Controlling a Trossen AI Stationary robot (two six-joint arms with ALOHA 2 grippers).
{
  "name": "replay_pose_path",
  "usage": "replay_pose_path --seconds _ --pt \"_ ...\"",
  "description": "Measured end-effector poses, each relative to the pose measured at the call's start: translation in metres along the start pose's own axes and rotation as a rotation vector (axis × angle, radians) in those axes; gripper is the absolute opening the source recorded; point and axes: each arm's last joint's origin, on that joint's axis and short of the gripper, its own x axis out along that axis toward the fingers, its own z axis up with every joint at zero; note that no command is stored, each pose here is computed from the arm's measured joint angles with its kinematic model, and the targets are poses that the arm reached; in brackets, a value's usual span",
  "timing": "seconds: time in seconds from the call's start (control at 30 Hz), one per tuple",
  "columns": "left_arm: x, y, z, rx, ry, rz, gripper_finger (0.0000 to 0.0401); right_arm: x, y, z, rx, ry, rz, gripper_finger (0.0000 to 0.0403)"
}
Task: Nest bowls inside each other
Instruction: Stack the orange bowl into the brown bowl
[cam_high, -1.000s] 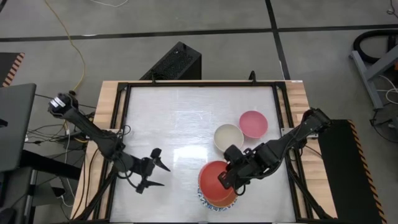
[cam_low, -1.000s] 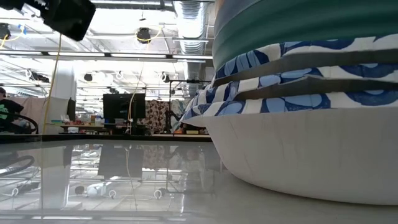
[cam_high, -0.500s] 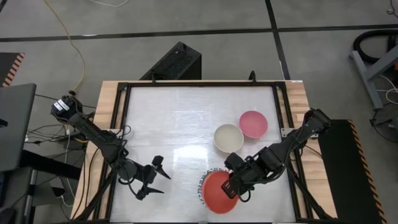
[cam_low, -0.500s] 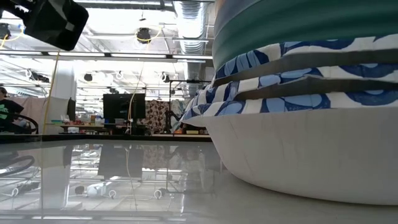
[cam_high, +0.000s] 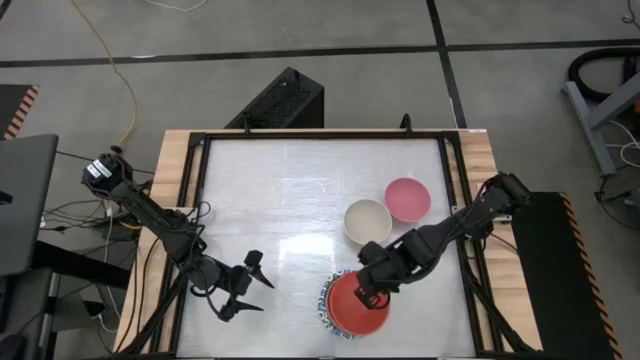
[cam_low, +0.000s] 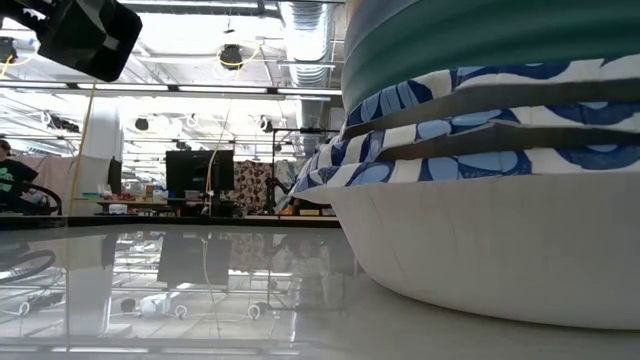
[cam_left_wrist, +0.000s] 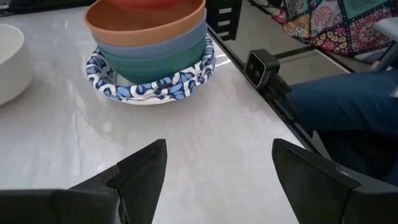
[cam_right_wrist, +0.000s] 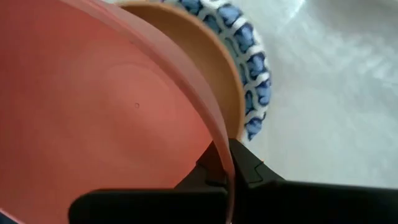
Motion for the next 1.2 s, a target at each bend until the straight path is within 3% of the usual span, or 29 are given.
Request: replay_pose_path --seconds 0.4,1.0,1.2 --pt "0.0 0.0 0.0 0.009 -0.001 0.0 0.0279 -0.001 -0.008 0.023 0.054 0.036 -0.004 0.0006" --pt "0.0 0.0 0.0 0.024 -0.006 0.0 0.0279 0.034 -0.021 0.018 0.063 0.138 0.004 0.0009" --pt "0.0 0.0 0.0 0.023 -0.005 0.0 0.0279 0.034 -0.02 0.02 0.048 0.098 0.008 0.0025"
